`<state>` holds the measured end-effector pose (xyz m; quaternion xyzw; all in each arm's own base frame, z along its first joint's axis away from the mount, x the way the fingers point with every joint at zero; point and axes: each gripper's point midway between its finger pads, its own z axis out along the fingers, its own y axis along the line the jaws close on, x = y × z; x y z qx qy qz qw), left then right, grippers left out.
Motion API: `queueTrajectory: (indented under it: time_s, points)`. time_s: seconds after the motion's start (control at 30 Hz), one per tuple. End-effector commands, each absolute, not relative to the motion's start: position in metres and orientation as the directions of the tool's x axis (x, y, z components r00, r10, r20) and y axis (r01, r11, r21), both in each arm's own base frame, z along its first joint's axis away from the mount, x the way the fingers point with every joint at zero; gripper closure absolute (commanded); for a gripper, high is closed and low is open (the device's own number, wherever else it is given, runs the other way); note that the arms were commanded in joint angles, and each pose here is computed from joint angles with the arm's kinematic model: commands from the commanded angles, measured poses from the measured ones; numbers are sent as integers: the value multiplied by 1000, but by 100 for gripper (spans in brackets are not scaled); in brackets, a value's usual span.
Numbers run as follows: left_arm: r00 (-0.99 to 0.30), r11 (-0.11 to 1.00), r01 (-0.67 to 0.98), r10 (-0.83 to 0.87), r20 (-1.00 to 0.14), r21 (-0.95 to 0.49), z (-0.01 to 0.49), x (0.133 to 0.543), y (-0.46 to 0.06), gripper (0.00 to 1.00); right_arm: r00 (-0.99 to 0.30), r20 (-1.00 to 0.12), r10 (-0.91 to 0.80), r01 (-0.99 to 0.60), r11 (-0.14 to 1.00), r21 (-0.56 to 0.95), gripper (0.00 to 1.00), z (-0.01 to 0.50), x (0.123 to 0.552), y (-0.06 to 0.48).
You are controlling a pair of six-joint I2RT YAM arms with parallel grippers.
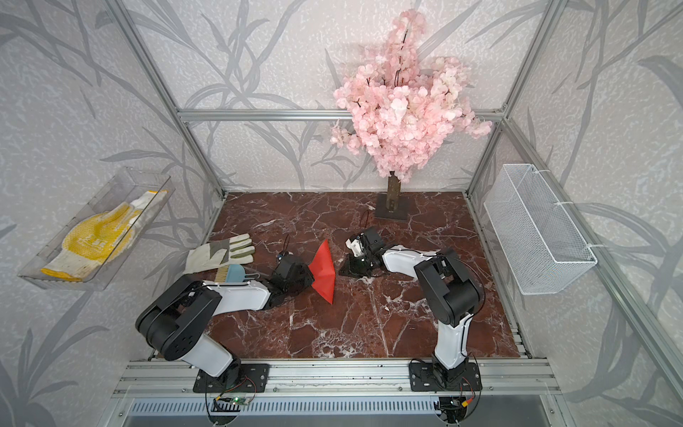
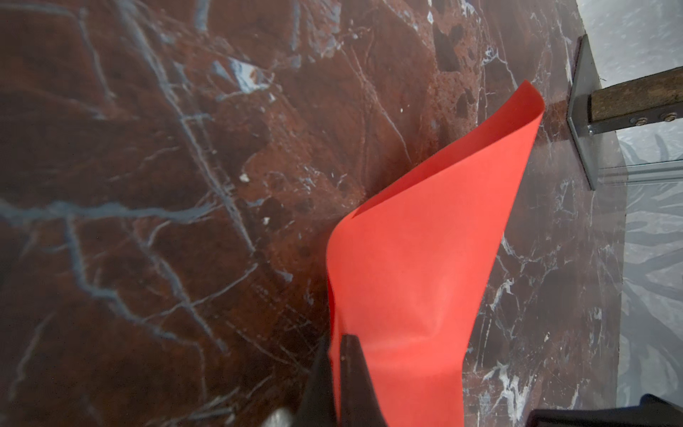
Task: Fold the square paper diagonally
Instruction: Fold the paper at the center of the board.
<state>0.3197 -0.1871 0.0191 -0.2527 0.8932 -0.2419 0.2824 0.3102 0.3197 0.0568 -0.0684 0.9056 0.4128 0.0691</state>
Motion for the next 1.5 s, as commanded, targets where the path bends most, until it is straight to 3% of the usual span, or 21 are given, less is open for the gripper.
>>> queueTrajectory:
  time_s: [0.0,0.27,0.67,1.47]
  points:
    - [-751,784,-397,-576,-322,-477,-13,287,-171,100,-980,-185,-76,-196,553,810,89,64,310,349]
    - [-758,795,-390,-564,-328,-465,-14,285,-173,100,-988,-141,-68,-154,590,792,89,33,322,364]
    - [-758,798,-398,-564,-328,-453,-17,282,-170,100,-995,-95,-18,-83,675,733,90,-1,342,339]
    - [-758,799,-406,-566,-325,-444,-19,281,-169,100,-996,-81,46,-32,653,756,90,-10,408,325]
